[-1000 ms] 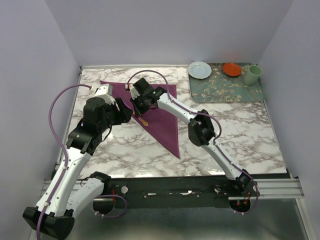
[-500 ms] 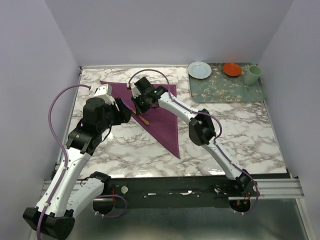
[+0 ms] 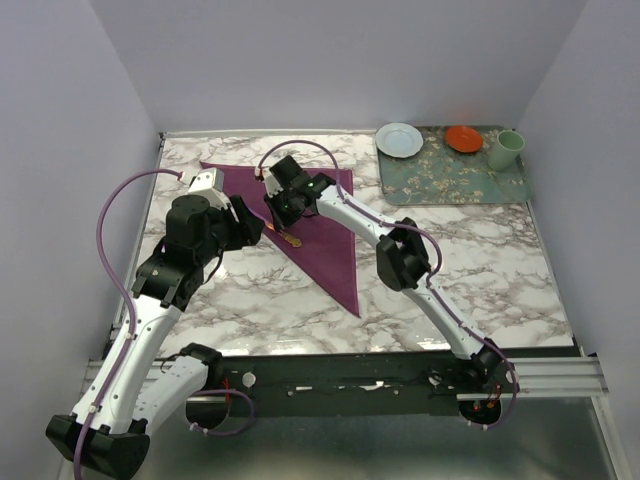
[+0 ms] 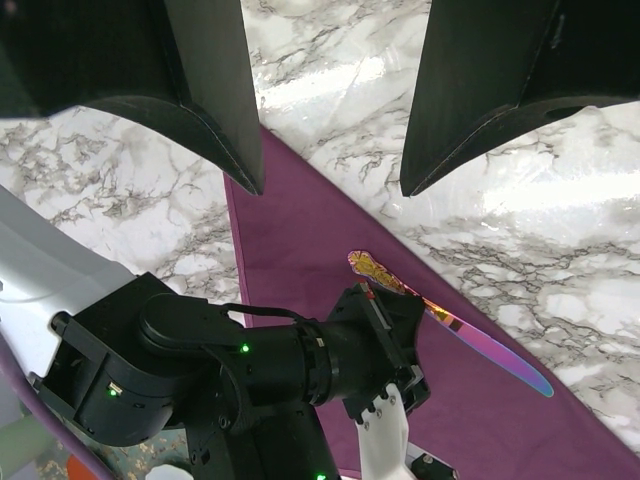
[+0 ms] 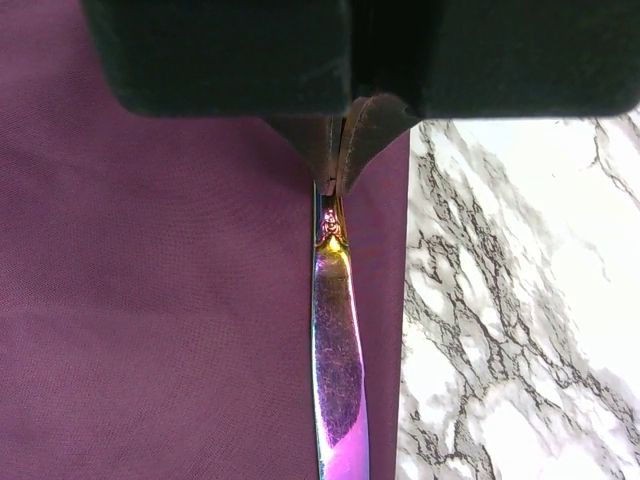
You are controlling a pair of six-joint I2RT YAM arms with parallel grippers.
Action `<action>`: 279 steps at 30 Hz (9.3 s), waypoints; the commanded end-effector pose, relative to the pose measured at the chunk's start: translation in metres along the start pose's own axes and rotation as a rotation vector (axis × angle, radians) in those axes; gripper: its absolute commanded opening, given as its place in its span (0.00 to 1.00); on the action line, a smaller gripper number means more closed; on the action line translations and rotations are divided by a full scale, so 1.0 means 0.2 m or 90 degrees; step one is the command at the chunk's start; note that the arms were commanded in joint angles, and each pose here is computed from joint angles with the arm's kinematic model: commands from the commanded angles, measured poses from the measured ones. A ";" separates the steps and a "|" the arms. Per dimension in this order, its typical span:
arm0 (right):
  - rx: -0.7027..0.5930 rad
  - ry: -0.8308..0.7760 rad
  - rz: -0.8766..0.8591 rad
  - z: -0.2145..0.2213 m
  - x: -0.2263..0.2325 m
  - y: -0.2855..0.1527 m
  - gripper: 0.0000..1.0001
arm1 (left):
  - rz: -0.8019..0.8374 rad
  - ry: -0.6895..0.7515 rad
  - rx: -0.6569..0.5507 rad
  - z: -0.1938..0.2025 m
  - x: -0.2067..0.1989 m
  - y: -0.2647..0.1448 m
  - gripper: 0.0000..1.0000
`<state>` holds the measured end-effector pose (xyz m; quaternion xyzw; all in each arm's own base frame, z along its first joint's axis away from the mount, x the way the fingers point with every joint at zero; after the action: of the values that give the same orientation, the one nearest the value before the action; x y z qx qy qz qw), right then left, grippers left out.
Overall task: Fold the napkin, place the utensils inside, and roll it up
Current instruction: Place the utensil onto the napkin, then fold the napkin
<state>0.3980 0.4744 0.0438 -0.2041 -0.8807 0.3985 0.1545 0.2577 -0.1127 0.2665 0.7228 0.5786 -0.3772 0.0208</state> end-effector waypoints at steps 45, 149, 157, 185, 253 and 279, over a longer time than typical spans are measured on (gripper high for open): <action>0.067 0.023 0.079 0.14 -0.07 0.01 0.26 | 0.006 -0.012 -0.001 0.01 0.01 -0.02 0.66; -0.142 0.183 0.031 0.52 0.14 -1.38 0.57 | -0.106 -0.399 -0.119 -0.72 1.53 1.70 0.36; -0.141 0.185 0.029 0.52 0.14 -1.37 0.57 | -0.091 -0.367 -0.130 -0.80 1.48 1.68 0.25; -0.163 0.264 0.050 0.68 0.15 -1.44 0.58 | -0.001 -0.154 0.040 -0.08 0.21 1.26 0.01; -0.110 0.316 -0.035 0.77 0.16 -1.17 0.58 | -0.053 -0.168 0.198 0.60 0.33 0.97 0.44; -0.129 0.412 0.147 0.95 -0.09 -1.45 0.59 | 0.171 0.073 0.207 0.55 -0.28 0.62 0.60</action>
<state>0.2559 0.2118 0.1460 -0.3471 -0.8374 0.2305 0.3539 0.3330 -0.2070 0.1537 0.7399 0.4538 -0.4950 -0.0409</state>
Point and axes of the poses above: each gripper's point midway between its finger pads, its own y axis out along the fingers, its own x axis along the line the jaws close on, z = x × y, the point moved 1 cm from there along -y, back along the fingers, and after that the axes turned 11 degrees about -y, right-handed, at the moved point
